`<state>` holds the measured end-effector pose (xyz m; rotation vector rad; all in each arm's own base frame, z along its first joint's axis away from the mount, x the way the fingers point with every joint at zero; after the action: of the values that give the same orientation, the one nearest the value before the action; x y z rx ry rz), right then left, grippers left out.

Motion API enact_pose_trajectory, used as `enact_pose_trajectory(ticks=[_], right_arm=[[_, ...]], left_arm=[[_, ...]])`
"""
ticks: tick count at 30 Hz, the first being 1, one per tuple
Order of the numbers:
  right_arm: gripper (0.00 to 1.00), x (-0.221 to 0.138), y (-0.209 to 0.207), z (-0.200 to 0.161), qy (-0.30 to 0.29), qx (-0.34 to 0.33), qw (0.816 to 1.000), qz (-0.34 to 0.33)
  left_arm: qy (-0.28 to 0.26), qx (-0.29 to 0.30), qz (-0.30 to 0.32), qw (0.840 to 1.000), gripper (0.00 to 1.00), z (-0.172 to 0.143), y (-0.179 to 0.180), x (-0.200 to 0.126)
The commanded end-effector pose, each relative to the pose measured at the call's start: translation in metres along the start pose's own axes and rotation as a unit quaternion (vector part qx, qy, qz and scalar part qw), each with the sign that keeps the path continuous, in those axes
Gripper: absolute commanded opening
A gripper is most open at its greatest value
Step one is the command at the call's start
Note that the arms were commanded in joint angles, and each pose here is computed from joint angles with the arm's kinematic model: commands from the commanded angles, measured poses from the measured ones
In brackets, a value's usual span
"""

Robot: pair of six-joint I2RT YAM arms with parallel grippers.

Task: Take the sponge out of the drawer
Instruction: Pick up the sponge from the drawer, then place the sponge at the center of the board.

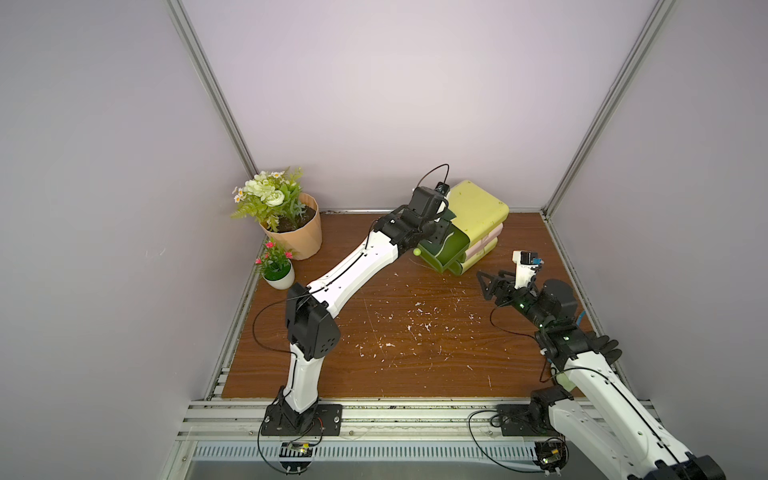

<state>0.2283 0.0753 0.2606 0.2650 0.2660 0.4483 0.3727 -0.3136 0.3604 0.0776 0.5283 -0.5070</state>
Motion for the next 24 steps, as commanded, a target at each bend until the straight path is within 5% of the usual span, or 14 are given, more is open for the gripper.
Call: enact_pose_trajectory(ticks=[1,11,24], right_arm=[[0.87,-0.001,0.006,0.006,-0.017,-0.016,1.000,0.018],[0.87,-0.001,0.006,0.006,-0.017,-0.014,0.999,0.023],[0.87,0.000,0.006,0.005,-0.017,-0.013,1.000,0.023]], left_arm=[[-0.069,-0.033,0.003,0.997,0.63,0.019,0.002,-0.028],[-0.105,-0.091,0.037,0.990,0.64,-0.009,0.023,-0.083],[-0.055,-0.167,0.094,0.980,0.64,-0.109,0.062,-0.101]])
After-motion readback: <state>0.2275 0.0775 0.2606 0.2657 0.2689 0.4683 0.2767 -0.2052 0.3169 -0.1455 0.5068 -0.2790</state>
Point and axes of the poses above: each gripper's point midway between its finger pads, its own x axis out along the fingers, its own y axis along the line the jaws close on, z = x × y, the point moved 9 cm from there along -x, back along the fingers, and after that the axes turned 5 degrees about -x, right-handed, at the moved point
